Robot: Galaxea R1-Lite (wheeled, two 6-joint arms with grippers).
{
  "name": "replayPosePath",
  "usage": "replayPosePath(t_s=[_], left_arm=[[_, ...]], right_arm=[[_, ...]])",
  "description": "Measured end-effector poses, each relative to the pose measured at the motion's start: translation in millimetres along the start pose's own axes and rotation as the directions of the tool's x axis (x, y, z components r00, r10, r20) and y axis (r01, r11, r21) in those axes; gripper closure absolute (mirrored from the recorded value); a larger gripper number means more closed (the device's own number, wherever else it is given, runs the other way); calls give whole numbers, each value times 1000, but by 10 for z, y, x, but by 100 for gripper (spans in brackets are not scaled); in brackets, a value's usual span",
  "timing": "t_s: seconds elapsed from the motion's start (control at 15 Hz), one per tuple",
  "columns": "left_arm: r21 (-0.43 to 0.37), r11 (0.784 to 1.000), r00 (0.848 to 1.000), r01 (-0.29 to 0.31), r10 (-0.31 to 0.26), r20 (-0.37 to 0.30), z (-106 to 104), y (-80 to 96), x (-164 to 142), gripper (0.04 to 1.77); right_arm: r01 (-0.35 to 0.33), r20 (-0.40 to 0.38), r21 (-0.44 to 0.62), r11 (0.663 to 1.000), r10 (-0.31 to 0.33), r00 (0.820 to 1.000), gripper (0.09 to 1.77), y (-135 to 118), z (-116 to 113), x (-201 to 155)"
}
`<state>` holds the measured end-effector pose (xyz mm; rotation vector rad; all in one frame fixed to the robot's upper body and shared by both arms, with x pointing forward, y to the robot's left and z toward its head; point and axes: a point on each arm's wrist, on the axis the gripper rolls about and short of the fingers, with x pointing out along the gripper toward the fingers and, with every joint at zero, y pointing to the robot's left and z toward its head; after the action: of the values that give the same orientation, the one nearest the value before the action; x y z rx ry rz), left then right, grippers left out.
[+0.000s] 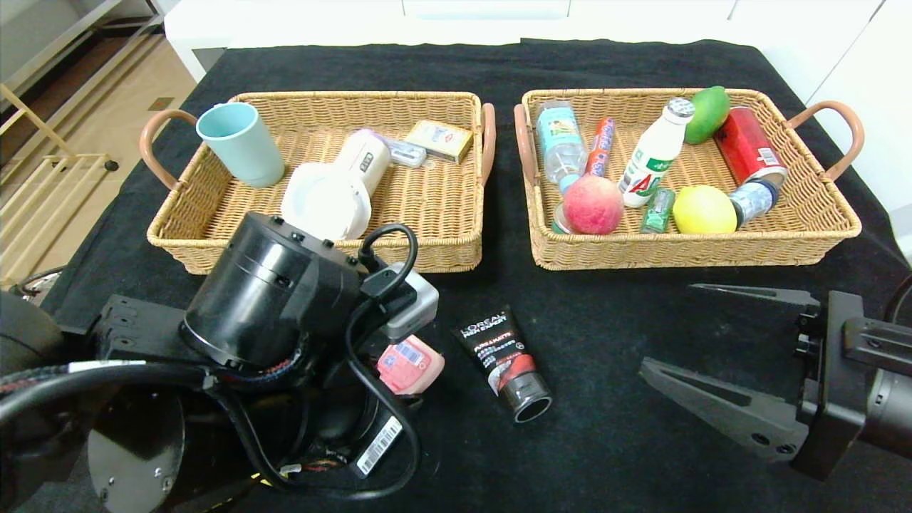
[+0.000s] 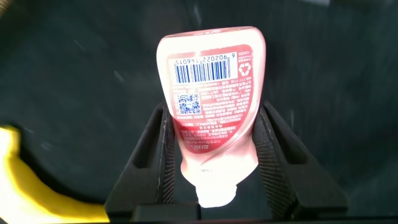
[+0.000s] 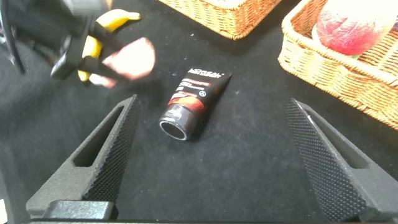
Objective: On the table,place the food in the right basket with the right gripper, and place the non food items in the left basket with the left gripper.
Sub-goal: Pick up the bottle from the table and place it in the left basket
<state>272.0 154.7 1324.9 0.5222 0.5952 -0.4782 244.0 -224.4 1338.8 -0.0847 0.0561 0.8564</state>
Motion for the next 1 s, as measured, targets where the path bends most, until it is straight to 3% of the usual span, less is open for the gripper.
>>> replayPosePath(t_s=[0.33,0.53,0.73,1.0], left_arm=[[-113,991,983,-70,88,160,215,242,-63,98],[-196,974,951,-116,166,262,409,449,-115,98],[-239,960,930,-143,213,300,529,582,-138,98],[-307,937,875,-166,284,391,748,751,-96,98]], right_arm=[[-3,-1,0,1000,3,1000,15,6,-5,-2],[-3,-2,0,1000,3,1000,15,5,-8,0],[-3,-5,0,1000,3,1000,15,4,-13,8],[-3,-5,1,1000,3,1000,15,3,-14,10]])
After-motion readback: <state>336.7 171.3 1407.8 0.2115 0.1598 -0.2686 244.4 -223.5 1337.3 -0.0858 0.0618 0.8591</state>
